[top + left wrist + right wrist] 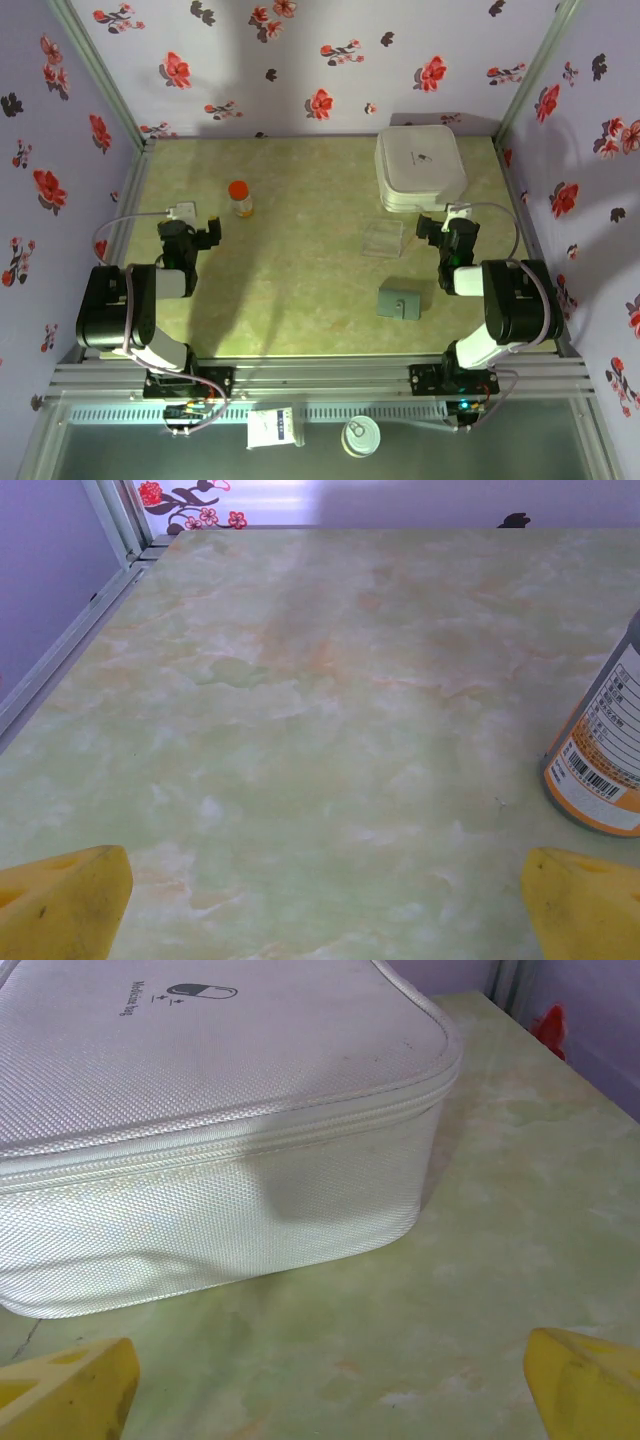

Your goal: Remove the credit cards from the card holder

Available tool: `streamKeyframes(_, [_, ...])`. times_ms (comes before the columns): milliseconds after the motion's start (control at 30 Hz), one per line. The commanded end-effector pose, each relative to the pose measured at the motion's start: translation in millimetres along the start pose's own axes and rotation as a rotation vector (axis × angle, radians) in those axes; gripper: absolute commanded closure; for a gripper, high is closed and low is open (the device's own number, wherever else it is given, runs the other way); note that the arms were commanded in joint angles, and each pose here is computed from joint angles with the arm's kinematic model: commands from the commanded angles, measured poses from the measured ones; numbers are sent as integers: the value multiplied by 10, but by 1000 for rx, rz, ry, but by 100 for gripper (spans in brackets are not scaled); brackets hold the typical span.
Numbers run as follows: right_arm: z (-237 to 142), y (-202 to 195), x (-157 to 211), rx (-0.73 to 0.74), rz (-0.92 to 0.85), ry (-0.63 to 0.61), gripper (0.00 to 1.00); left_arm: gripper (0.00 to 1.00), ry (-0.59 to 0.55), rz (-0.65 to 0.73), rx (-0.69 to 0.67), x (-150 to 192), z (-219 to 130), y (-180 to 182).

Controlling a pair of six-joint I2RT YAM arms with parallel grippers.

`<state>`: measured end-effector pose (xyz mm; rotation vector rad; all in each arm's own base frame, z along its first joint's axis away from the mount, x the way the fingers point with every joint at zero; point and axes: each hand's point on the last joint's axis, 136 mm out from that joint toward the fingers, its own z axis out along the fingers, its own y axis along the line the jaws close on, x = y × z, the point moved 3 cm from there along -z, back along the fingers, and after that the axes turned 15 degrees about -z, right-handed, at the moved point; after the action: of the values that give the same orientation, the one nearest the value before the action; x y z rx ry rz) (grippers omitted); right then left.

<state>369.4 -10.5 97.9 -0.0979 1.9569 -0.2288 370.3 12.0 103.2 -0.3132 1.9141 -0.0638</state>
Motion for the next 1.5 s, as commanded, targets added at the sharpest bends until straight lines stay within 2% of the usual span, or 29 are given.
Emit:
streamKeyframes(0, [-6, -6, 10, -3, 8, -12, 1, 0, -17, 12, 7, -15, -3, 11])
streamKeyframes(933, [-6, -23, 7, 7, 13, -11, 1, 0, -17, 13, 8, -19, -1, 8])
streamKeyframes(1100, [-18, -75, 4, 44, 25, -10, 1, 0, -21, 29, 17, -28, -21, -27])
streamKeyframes(1467, [-198, -136, -286, 32, 12, 6, 1, 0, -23, 62, -9, -265, -207, -136])
